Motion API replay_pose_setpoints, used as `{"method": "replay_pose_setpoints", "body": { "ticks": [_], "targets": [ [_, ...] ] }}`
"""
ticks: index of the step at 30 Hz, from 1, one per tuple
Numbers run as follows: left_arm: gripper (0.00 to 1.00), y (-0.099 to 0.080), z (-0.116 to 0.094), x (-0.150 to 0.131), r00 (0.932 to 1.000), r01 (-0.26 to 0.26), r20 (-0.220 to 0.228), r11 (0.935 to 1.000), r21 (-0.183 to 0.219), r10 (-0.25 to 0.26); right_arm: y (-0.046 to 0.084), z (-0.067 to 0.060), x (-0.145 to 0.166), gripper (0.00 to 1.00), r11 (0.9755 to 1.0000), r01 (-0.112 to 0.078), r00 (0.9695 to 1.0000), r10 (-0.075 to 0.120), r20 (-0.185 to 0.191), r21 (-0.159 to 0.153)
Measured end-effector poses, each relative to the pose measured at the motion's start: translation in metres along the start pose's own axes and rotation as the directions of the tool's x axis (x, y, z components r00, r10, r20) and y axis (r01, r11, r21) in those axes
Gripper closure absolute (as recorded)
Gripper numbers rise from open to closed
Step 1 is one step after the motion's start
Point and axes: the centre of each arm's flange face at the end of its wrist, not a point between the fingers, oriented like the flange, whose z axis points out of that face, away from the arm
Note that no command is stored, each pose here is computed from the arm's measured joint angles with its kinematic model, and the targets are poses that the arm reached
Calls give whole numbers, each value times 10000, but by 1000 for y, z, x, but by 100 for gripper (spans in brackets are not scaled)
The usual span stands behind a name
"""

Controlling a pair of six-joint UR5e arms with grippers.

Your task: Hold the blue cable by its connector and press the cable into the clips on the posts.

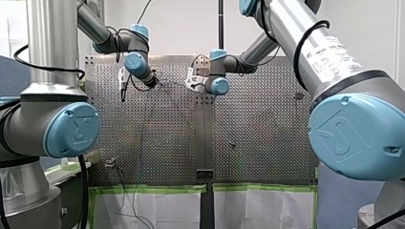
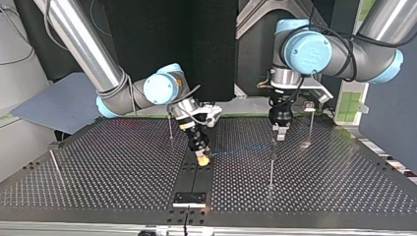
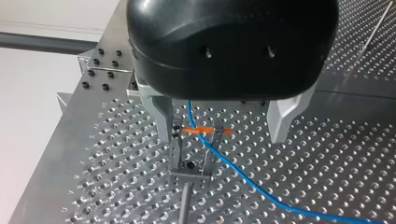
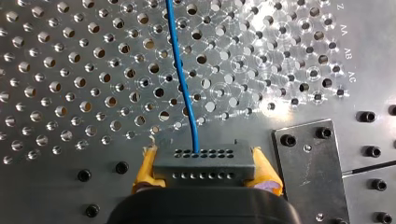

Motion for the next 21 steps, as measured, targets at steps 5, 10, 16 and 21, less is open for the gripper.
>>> {"method": "replay_pose_setpoints", "body": {
  "ticks": [5,10,16,21],
  "targets": [
    [0,-1,-1,0,10000,-4,13,10000,3,4,1,0,0,100,10000,1,10000,-1,-4,-7],
    [0,-1,-1,-1,10000,-30,16,10000,-8,30,1,0,0,100,10000,-3,10000,3,-5,-18],
    [0,-1,-2,-1,10000,-87,18,10000,-13,87,3,0,0,100,10000,-14,10000,14,-7,-39],
    [0,-1,-2,-2,9999,-98,60,10000,-10,98,5,1,1,100,10000,-19,10000,19,-5,-69]
  ]
}}
